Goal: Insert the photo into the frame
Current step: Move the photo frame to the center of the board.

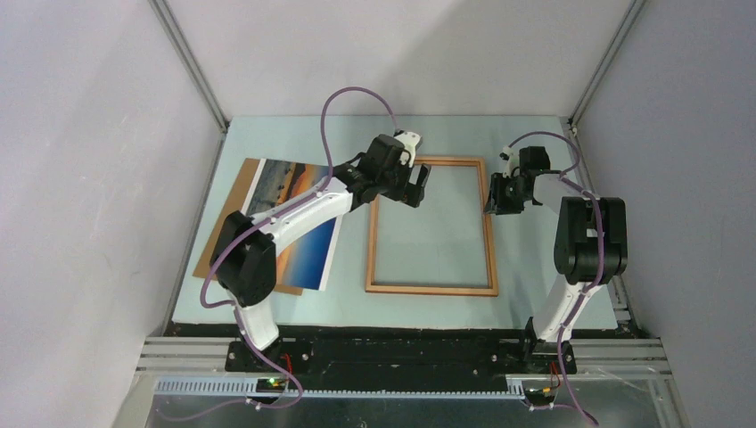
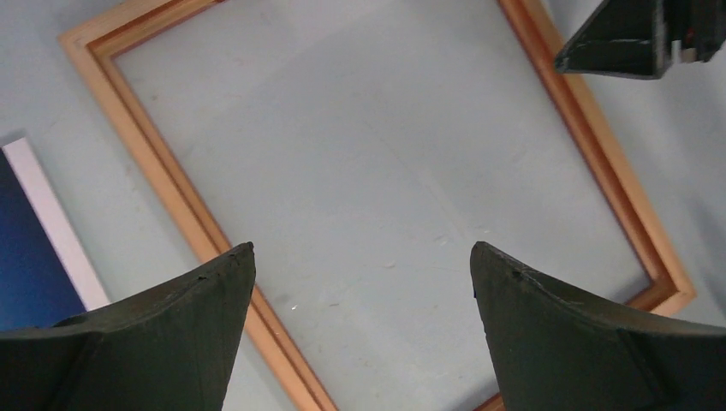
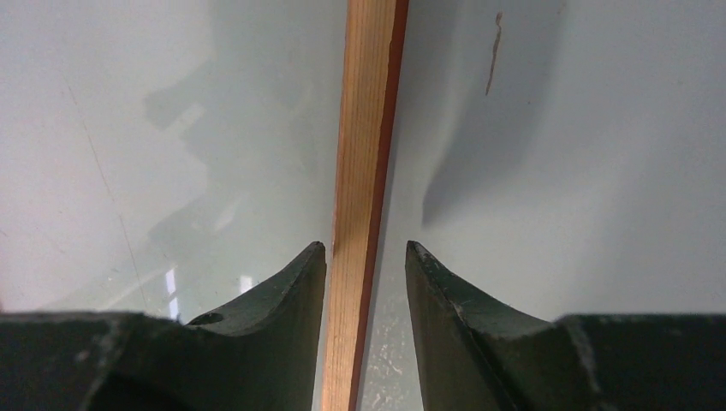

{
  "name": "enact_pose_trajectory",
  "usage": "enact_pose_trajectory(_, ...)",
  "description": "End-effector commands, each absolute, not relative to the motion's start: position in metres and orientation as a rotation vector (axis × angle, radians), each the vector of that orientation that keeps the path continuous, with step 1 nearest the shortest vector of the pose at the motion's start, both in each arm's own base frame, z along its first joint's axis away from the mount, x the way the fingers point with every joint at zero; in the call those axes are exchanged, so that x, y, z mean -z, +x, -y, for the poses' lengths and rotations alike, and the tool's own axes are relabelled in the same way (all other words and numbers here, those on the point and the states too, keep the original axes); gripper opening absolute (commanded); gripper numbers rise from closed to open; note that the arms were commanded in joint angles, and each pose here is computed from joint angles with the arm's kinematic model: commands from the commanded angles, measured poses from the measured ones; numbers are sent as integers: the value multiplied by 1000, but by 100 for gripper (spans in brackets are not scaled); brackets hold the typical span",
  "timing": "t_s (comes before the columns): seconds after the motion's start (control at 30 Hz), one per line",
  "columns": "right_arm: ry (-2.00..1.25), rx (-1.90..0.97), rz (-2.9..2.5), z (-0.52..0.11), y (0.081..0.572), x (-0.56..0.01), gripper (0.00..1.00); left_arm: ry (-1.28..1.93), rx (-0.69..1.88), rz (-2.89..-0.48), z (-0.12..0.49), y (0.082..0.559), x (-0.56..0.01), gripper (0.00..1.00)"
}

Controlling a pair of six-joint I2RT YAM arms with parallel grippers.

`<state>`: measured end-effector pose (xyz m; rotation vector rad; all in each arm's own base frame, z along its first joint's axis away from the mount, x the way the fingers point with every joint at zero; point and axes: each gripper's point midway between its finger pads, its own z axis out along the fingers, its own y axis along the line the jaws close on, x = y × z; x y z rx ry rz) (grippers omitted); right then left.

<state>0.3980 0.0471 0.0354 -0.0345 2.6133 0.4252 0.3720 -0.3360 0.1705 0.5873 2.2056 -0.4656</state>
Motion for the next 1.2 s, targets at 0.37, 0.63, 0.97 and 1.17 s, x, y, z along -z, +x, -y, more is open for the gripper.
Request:
enact_pose_trajectory(0.37, 28, -449, -2584, -54, 432, -35, 31, 464, 189, -2127, 220, 388, -200, 100)
enact_pose_trajectory(0.63, 91, -387, -2592, -41, 434, -32, 16, 450, -23, -2157, 147, 373, -181, 100)
enact_pose_trajectory(0.97, 186, -372, -2602, -9, 427, -32, 8, 345, -173, -2279, 65, 360, -152, 100)
enact_pose_trajectory(1.17, 195, -368, -2598, 0, 426, -34, 15, 254, -218, -2325, 27, 358, -144, 100)
